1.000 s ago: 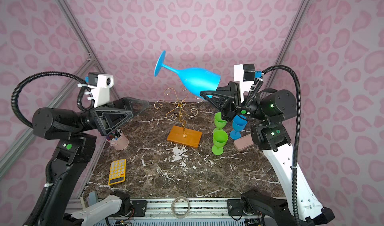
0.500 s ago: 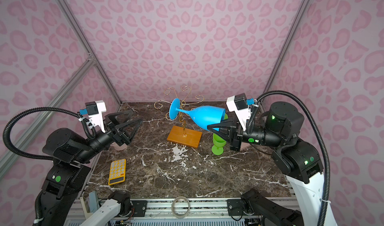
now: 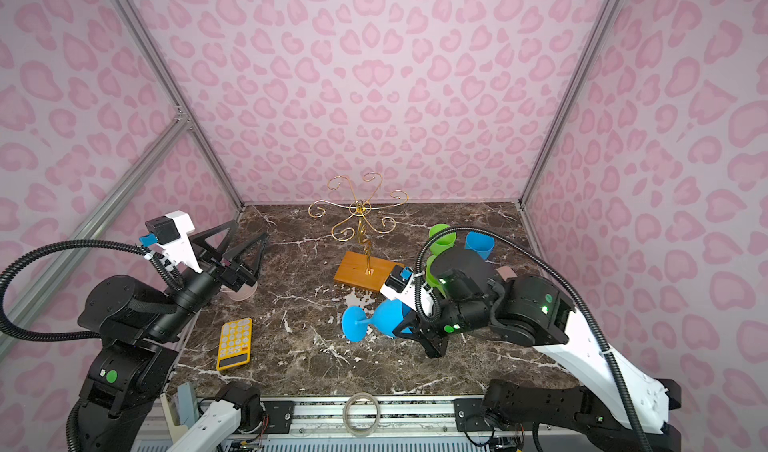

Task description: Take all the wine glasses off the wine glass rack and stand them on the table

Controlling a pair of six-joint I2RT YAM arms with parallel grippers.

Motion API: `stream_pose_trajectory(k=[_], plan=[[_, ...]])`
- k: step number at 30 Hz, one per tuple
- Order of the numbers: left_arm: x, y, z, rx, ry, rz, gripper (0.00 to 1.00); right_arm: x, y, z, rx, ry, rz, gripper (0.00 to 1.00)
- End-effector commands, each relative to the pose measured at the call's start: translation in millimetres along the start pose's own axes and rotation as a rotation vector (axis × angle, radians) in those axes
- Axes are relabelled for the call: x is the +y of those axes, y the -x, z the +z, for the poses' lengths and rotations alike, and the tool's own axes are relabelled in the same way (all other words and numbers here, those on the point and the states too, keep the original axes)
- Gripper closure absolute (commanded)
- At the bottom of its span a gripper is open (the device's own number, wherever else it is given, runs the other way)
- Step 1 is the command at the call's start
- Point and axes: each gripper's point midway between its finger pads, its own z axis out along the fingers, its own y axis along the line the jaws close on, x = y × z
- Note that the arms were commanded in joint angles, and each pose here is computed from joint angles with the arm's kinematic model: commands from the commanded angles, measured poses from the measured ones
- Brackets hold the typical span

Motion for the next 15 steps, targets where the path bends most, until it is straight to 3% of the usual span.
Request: stream_pose_trajectory(k=[1, 5, 10, 12, 15], plan=[[3, 0, -1, -0.003, 0.019, 0.019, 0.03, -24, -25, 10, 0.097, -0.122, 0.065, 1.00], [3, -2, 1, 0.005, 0.015, 0.022, 0.03, -48, -39, 18, 0.186, -0.251, 0.118, 1.00], [1, -4, 4, 0.012, -0.004, 0.007, 0.03, -73, -62, 49, 0.416, -0.340, 0.138, 1.00], [0, -3, 3, 0.008, -0.006, 0.006, 0.03, -73, -59, 60, 0.451, -0.320, 0.120, 1.00], [1, -3, 1, 0.002, -0.002, 0.007, 0.03, -93, -51, 62, 0.476, -0.424, 0.127, 1.00]])
